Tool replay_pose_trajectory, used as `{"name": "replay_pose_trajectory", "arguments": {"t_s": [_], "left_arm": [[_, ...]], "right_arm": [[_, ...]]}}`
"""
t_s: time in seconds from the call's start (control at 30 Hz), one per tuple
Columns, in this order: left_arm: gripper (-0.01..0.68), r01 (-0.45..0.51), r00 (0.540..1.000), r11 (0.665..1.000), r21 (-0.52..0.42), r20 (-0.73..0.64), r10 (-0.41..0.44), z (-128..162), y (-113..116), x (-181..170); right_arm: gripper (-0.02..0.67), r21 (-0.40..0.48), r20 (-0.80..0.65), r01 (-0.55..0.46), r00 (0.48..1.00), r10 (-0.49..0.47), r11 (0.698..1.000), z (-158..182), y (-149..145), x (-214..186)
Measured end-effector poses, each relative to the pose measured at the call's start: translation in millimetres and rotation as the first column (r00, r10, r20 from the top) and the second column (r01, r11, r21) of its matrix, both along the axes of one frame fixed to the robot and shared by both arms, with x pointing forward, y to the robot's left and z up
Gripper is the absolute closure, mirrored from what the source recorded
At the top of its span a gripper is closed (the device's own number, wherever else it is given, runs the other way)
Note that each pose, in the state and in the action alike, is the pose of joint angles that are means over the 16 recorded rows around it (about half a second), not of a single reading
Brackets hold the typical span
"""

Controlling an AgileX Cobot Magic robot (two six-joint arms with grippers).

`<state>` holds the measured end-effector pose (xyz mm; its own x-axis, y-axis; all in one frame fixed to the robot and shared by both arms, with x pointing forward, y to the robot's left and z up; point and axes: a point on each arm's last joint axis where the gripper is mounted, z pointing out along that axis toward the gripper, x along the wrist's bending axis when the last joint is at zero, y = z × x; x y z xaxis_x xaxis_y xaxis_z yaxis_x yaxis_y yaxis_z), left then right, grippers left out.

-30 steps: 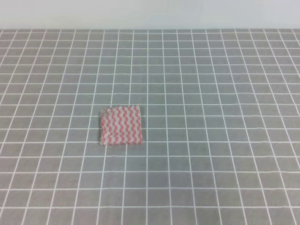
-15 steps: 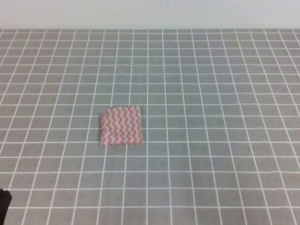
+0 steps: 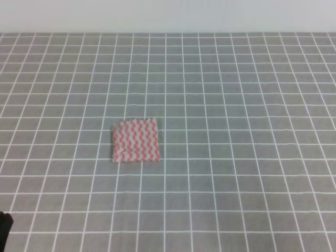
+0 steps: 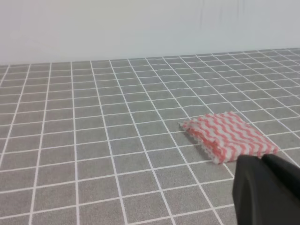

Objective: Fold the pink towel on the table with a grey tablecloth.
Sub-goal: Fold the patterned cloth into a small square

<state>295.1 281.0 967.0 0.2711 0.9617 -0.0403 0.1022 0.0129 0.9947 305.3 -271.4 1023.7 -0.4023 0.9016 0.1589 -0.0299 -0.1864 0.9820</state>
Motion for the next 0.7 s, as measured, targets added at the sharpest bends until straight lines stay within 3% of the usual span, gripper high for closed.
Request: {"name": "replay_pose_trajectory", "arguments": {"t_s": [0.43, 0.7], "left_arm": [[0.675, 0.000, 1.000, 1.000, 0.000, -0.004, 0.000, -0.9, 0.0, 0.1], [0.675, 0.003, 1.000, 1.000, 0.001, -0.005, -0.003, -0.8, -0.3, -0.1]], "right_arm": [[0.664, -0.049, -0.035, 0.291, 0.955, -0.293, 0.955, -22.0, -20.1, -9.0], [0.664, -0.086, -0.033, 0.330, 0.942, -0.334, 0.940, -26.9, -20.9, -15.0]]}}
